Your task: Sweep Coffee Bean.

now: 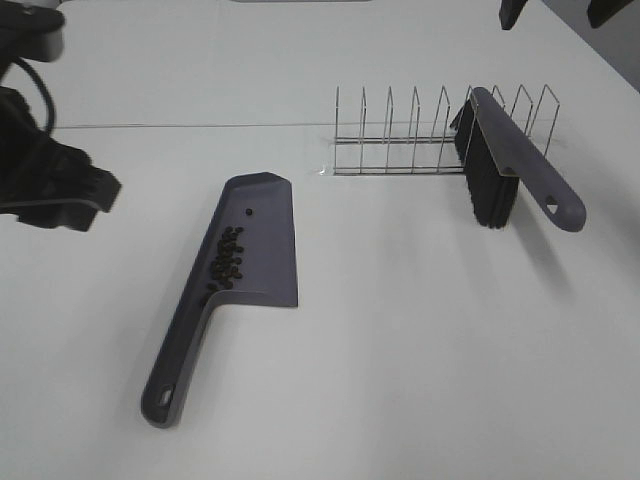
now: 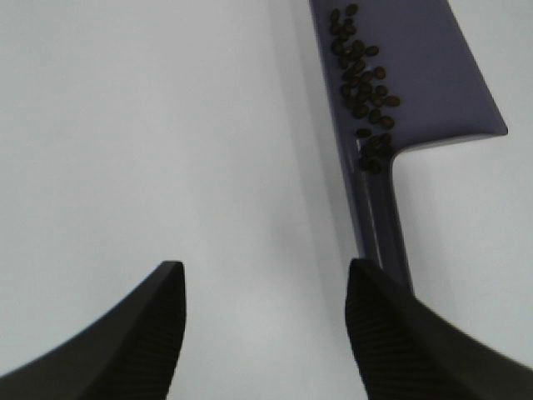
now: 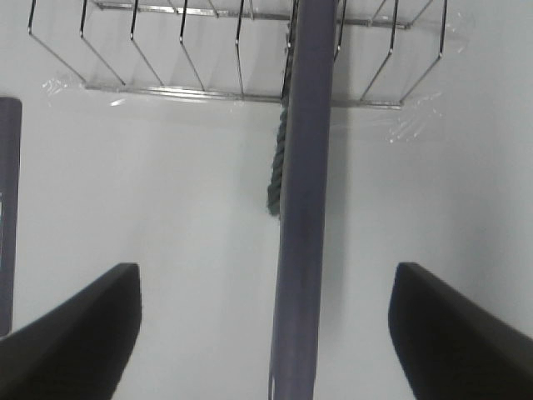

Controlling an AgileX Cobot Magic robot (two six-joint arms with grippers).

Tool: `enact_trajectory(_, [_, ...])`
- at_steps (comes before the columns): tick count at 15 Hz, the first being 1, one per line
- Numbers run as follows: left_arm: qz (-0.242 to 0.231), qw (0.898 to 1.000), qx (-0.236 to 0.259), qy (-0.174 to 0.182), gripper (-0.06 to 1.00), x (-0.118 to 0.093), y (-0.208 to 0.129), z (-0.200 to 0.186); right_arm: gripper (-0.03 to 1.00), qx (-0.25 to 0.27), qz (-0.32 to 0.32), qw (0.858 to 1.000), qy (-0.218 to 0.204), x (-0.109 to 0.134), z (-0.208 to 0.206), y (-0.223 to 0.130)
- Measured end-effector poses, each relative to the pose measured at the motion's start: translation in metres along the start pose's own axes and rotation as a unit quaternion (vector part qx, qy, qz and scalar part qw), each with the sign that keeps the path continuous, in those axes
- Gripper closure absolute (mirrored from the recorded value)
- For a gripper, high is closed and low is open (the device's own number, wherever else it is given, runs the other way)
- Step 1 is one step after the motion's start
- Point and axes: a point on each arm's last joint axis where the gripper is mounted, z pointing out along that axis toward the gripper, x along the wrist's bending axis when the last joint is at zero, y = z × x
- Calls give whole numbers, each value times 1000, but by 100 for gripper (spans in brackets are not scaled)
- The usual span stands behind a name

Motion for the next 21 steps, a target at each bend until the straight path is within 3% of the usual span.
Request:
enact_trajectory(4, [-21, 1000, -7, 20, 39, 24, -27, -66, 20, 20, -25, 999, 0, -11, -40, -59])
enact_trajectory(6, [-34, 999, -20, 24, 38, 38, -57, -97, 20, 28, -26, 999, -1, -16, -50, -83])
enact_trajectory(7, [-46, 998, -39, 20, 38, 51, -88, -117, 20, 31, -29, 999, -2, -23, -66, -120])
enact_trajectory(10, [-64, 994, -87, -3, 38, 66, -138, -133, 20, 48, -35, 998, -4, -33, -72, -176])
enact_trajectory(13, [-65, 992, -105, -30, 38, 70, -170, -129, 20, 61, -35, 997, -5, -41, -72, -224])
enact_trajectory(16, [19, 991, -98, -88, 38, 62, -195, -118, 20, 52, -40, 998, -4, -52, -69, -290])
enact_trajectory(18, [74, 983, -119, -120, 38, 54, -194, -117, 20, 25, -56, 998, 0, -58, -70, -321])
enact_trajectory(21, [122, 970, -155, -145, 38, 47, -190, -113, 20, -101, -74, 992, 23, -61, -90, -346])
